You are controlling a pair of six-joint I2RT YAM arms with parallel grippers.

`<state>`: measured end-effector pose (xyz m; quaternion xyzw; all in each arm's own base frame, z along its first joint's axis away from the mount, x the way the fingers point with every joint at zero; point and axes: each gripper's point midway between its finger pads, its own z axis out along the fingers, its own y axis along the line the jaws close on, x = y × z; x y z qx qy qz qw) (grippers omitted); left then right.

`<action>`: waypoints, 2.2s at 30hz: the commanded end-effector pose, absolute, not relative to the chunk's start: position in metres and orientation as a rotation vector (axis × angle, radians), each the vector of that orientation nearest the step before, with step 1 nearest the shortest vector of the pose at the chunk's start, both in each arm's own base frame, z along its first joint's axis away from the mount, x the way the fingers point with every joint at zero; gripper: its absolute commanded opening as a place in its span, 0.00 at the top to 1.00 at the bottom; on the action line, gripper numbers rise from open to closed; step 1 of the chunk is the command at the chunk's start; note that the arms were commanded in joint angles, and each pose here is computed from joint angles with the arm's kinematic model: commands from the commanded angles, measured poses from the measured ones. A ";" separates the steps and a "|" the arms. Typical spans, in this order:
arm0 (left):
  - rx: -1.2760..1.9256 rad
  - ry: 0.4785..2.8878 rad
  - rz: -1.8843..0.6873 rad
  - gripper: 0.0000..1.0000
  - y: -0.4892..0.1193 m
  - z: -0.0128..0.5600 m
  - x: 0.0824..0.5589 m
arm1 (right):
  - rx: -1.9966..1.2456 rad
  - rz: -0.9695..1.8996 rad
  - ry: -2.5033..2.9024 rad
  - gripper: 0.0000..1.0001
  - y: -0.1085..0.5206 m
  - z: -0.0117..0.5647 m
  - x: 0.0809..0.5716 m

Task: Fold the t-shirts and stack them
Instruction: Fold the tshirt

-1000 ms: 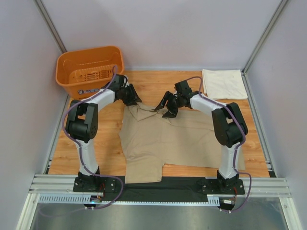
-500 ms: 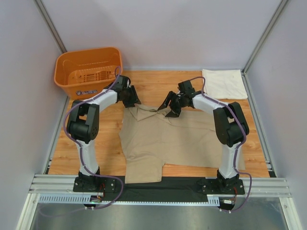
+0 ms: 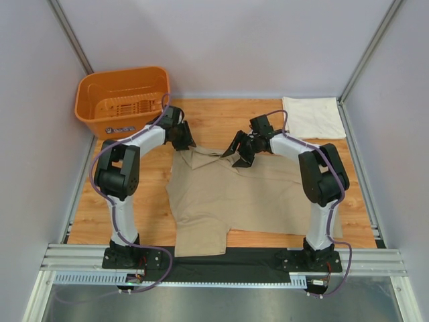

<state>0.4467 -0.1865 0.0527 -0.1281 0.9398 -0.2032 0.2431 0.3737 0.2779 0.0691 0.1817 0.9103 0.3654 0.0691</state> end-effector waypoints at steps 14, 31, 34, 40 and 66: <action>-0.250 2.518 -0.495 1.00 -0.186 0.082 0.456 | 0.482 1.127 2.675 0.37 0.270 0.091 0.375; -0.150 2.533 -0.459 1.00 -0.175 0.137 0.372 | 0.466 1.382 2.685 0.32 0.295 0.101 0.332; -0.154 2.544 -0.466 1.00 -0.171 0.143 0.357 | 0.464 1.383 2.682 0.32 0.292 0.103 0.326; -0.210 2.575 -0.574 1.00 -0.179 0.144 0.331 | 0.421 1.422 2.666 0.37 0.297 0.102 0.317; -0.104 2.344 -0.690 1.00 -0.232 0.155 0.455 | 0.426 1.085 2.677 0.89 0.326 0.057 0.341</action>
